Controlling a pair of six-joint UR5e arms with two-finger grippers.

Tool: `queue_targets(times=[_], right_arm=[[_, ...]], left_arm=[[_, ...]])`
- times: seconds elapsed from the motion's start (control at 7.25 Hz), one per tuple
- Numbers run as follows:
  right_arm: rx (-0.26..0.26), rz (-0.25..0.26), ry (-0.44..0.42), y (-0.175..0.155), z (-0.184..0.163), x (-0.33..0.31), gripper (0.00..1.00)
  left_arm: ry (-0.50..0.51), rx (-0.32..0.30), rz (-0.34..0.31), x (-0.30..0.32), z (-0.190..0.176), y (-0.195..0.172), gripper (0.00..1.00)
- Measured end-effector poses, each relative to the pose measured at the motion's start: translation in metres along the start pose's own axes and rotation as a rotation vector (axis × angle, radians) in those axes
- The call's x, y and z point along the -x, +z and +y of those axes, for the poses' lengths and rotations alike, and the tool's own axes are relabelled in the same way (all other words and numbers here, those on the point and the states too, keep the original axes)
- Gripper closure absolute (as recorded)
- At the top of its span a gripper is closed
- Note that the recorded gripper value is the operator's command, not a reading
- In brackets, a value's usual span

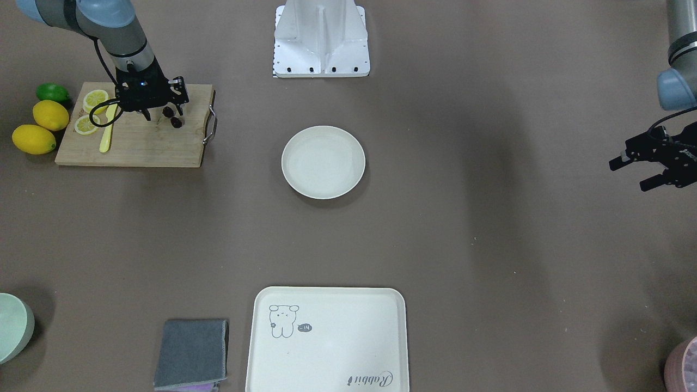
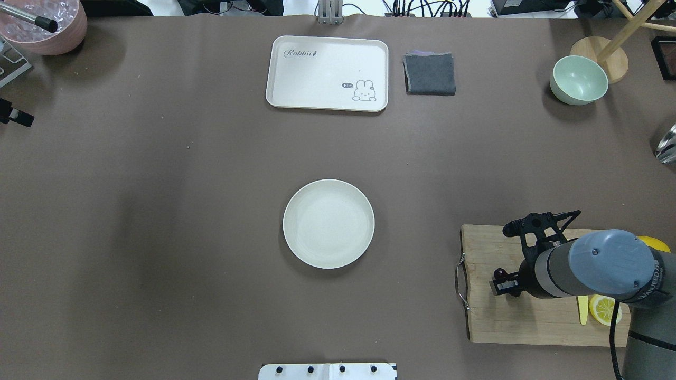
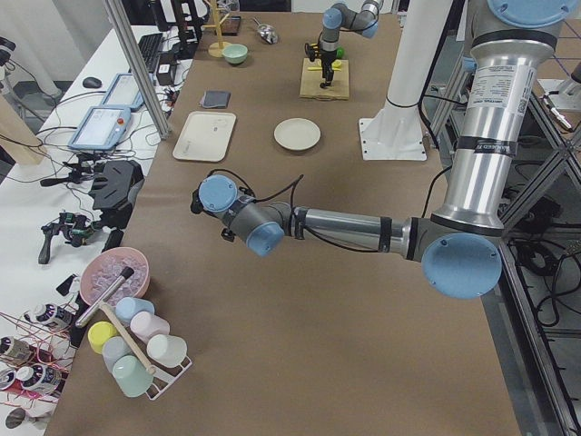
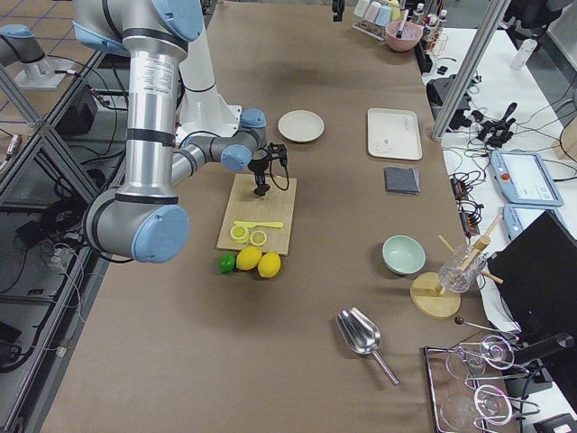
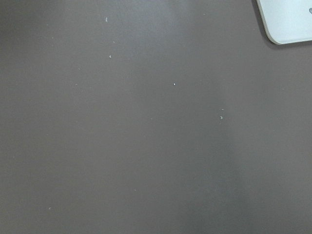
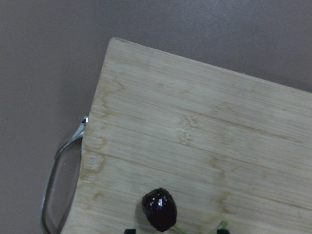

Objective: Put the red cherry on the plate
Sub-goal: 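Close the right gripper on the pair of dark cherries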

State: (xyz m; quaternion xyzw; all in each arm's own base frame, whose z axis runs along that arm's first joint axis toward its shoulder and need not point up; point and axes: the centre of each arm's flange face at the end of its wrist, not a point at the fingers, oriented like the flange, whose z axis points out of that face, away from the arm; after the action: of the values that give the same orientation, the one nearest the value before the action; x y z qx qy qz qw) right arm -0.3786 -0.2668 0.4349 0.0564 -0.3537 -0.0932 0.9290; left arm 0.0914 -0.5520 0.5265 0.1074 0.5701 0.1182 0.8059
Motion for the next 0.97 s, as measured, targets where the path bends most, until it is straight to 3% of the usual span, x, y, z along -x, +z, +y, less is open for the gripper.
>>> queue_targets(times=[0.55, 0.97], right_arm=[[-0.019, 0.004, 0.002, 0.004, 0.010, 0.011, 1.00], [-0.015, -0.072, 0.045, -0.040, -0.006, 0.006, 1.00]], left_arm=[[-0.002, 0.001, 0.000, 0.001, 0.001, 0.000, 0.02], [-0.001, -0.001, 0.000, 0.000, 0.001, -0.001, 0.02]])
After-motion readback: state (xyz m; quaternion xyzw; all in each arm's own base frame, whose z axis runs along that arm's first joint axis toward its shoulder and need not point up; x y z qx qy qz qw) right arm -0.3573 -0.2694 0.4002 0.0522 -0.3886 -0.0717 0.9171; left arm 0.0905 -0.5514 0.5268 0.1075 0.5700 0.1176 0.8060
